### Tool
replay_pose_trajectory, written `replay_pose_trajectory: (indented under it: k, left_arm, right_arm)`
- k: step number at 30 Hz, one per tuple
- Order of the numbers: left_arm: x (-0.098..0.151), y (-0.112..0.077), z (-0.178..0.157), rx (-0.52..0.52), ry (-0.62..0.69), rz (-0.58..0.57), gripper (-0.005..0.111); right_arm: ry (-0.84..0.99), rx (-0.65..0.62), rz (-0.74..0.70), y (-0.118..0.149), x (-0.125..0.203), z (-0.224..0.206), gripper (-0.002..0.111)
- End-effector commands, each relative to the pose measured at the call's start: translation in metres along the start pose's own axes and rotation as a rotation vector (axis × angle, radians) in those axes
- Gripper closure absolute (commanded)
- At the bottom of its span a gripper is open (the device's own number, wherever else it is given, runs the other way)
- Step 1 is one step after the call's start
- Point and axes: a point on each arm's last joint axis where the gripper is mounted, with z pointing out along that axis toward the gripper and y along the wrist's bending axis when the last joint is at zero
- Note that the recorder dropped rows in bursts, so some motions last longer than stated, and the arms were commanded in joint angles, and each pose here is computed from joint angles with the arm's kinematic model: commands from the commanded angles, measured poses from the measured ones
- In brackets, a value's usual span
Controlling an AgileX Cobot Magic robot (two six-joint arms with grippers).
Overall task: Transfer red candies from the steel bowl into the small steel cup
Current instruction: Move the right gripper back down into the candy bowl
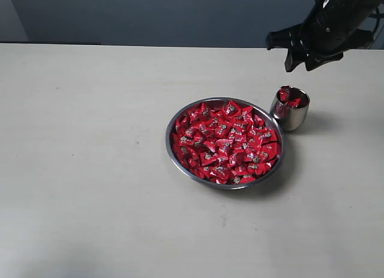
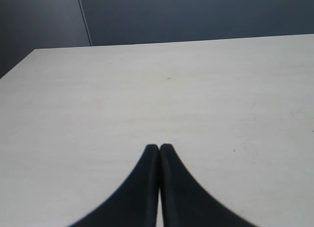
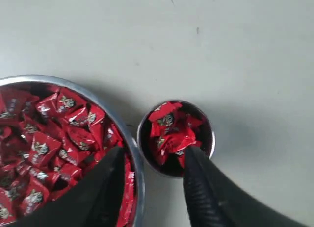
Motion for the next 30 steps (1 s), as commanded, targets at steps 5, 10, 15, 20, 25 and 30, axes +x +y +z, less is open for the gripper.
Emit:
replay_pose_trajectory:
  k: [5,10,15,20,25,30]
  left_arm:
    - [0.001,0.000,0.000,0.005,-0.008,0.002,0.106]
    - [0.001,0.000,0.000,0.005,-0.008,0.002,0.106]
    - [0.001,0.000,0.000,0.005,-0.008,0.002,0.106]
    - [0.001,0.000,0.000,0.005,-0.008,0.002,0.106]
    - [0.001,0.000,0.000,0.005,-0.008,0.002,0.106]
    - [0.001,0.000,0.000,0.005,-0.008,0.002,0.106]
  right_arm:
    - [0.064,-0.283,-0.018,0.026,0.006,-0.007,0.096]
    - [0.093,-0.309,-0.100,0.048,0.012,-0.002,0.094]
    - [0.155,-0.332,-0.211,0.083,0.024,0.015,0.078]
    - [0.198,-0.308,-0.307,0.109,0.036,0.040,0.069]
    - [0.210,-0.278,-0.376,0.124,0.045,0.062,0.069]
    - [0.250,-0.236,-0.440,0.130,0.054,0.081,0.069]
